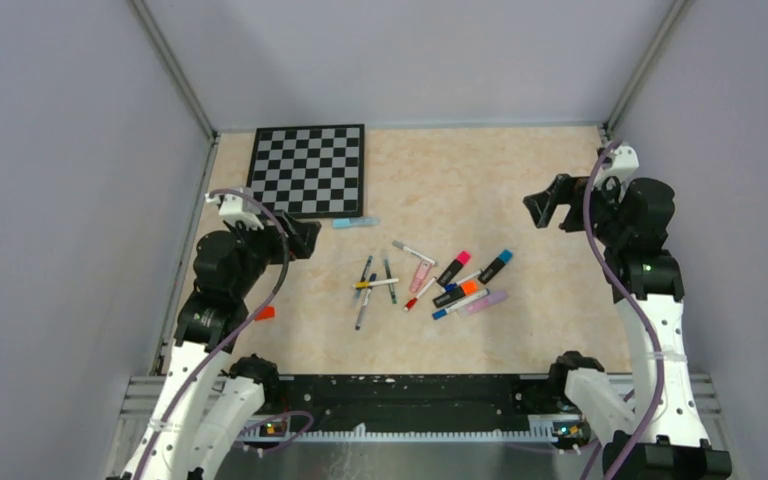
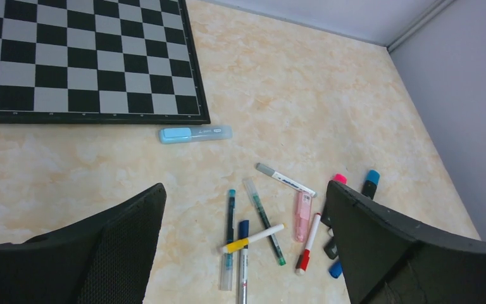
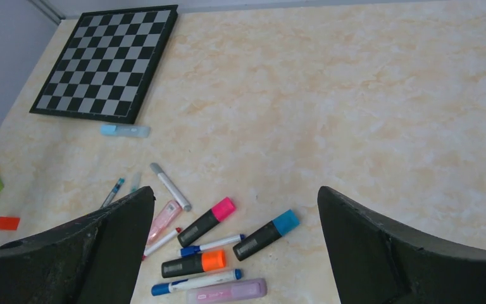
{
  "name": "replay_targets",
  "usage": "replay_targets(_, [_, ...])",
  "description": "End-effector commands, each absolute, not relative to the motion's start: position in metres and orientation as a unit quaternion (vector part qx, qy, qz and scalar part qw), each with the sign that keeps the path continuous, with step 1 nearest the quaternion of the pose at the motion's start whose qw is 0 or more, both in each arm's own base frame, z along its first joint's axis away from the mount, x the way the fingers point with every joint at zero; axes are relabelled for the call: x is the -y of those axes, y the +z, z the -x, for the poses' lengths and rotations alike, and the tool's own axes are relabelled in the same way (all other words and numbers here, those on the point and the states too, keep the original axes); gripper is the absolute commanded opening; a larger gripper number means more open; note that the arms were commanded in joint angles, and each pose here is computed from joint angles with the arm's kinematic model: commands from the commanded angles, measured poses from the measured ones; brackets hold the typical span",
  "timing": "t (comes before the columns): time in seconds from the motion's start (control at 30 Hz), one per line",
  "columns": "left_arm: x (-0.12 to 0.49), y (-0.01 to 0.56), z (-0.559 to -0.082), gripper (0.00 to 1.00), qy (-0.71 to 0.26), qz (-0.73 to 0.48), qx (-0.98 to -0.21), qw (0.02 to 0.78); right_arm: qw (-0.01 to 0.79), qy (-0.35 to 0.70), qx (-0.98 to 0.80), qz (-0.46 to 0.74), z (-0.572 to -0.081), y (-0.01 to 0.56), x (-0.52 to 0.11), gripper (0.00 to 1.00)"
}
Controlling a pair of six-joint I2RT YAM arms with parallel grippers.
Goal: Open the pen caps
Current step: Pick up the pen from the center of the board.
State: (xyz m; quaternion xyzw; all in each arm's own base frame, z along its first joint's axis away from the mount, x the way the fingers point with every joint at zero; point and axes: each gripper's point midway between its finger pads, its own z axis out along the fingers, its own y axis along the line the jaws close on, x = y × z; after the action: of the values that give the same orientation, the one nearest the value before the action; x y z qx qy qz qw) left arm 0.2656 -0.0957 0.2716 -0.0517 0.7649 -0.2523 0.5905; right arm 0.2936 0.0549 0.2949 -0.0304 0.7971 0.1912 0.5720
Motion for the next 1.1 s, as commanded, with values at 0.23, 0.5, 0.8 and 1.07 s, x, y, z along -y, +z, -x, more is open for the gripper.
replay_targets(0.23, [0.126, 0.267, -0.248, 0.99, -0.338, 0.012, -0.755, 0.561, 0.578, 0.213, -0.786, 0.047, -0.295, 0.292, -0.059, 0.99])
replay_targets(0.5, [0.143, 0.255, -0.244, 0.99, -0.379, -0.005, -0.759, 0.529, 0.563, 0.268, -0.752, 0.212, -0.273, 0.273, -0.096, 0.99])
replay_targets(0.8, [0.189, 0.194, -0.230, 0.99, -0.343, -0.071, -0.835, 0.425, 0.522, 0.335, -0.713, 0.326, -0.242, 0.232, -0.122, 0.99])
replay_targets(1.07, [0.214, 0.119, -0.227, 0.97, -0.183, -0.094, -0.918, 0.339, 0.523, 0.302, -0.729, 0.323, -0.247, 0.209, -0.113, 0.99])
